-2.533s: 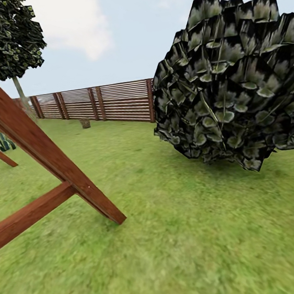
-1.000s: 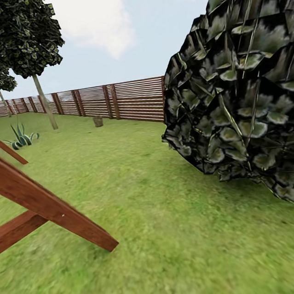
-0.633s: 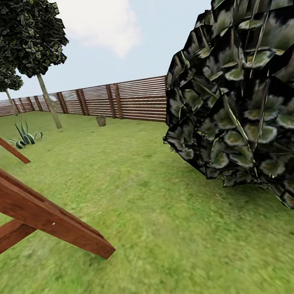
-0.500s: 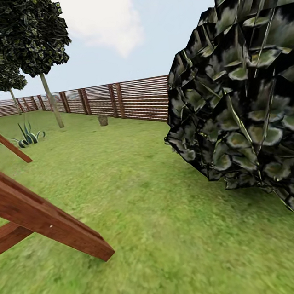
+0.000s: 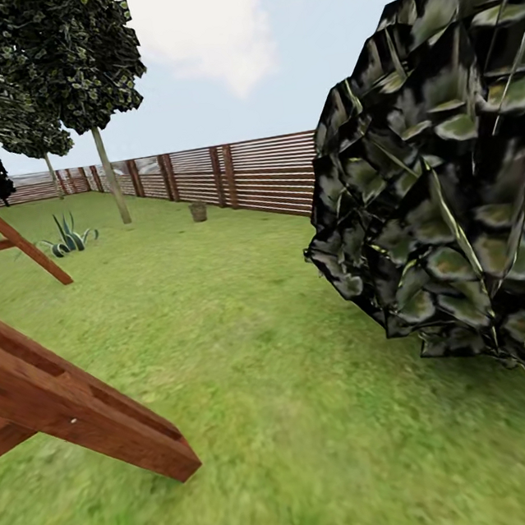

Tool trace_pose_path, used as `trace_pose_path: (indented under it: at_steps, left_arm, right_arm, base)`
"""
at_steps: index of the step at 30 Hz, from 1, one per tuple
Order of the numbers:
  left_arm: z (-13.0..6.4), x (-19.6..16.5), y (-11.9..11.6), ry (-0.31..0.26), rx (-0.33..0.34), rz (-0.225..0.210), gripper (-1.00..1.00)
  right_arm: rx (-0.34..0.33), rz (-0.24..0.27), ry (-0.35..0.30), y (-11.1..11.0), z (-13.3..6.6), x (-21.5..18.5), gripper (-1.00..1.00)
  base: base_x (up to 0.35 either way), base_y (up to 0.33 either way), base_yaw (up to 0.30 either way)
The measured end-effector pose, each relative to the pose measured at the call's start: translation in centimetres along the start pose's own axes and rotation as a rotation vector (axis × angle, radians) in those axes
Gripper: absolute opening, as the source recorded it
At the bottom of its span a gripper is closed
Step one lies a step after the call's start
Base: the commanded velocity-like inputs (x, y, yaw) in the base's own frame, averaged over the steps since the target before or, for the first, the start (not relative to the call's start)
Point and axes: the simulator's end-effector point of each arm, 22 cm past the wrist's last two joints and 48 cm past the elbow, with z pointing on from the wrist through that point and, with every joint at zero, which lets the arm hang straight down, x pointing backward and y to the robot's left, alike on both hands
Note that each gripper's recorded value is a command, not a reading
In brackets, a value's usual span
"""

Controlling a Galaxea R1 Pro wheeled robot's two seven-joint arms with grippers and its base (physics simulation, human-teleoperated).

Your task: Take the three Easter eggs out of the wicker basket on the lawn in the garden, then place them on the lawn next to a single tree (choose any tree) so that all three eggs are next to the same tree and none are left in the basket.

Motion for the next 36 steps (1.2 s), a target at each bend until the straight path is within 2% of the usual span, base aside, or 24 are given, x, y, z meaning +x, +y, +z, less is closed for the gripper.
trace_pose_path:
  at_steps: [11,20,36]
  left_arm:
    - [0.01,0.02,-0.01,0.000,0.000,0.001,1.00]
    - [0.02,0.12,0.02,0.003,0.000,0.000,1.00]
    - [0.02,0.13,0.01,0.003,0.000,0.000,1.00]
  right_arm:
    - [-0.002,-0.001,0.001,0.13,-0.02,0.07,1.00]
    - [-0.002,-0.001,0.003,0.11,-0.02,0.14,1.00]
    - [-0.003,-0.001,0.004,0.22,-0.03,0.18,1.00]
  base:
    - [0.265,-0.203,0.019]
    - [0.265,-0.203,0.161]
    - [0.265,-0.203,0.005]
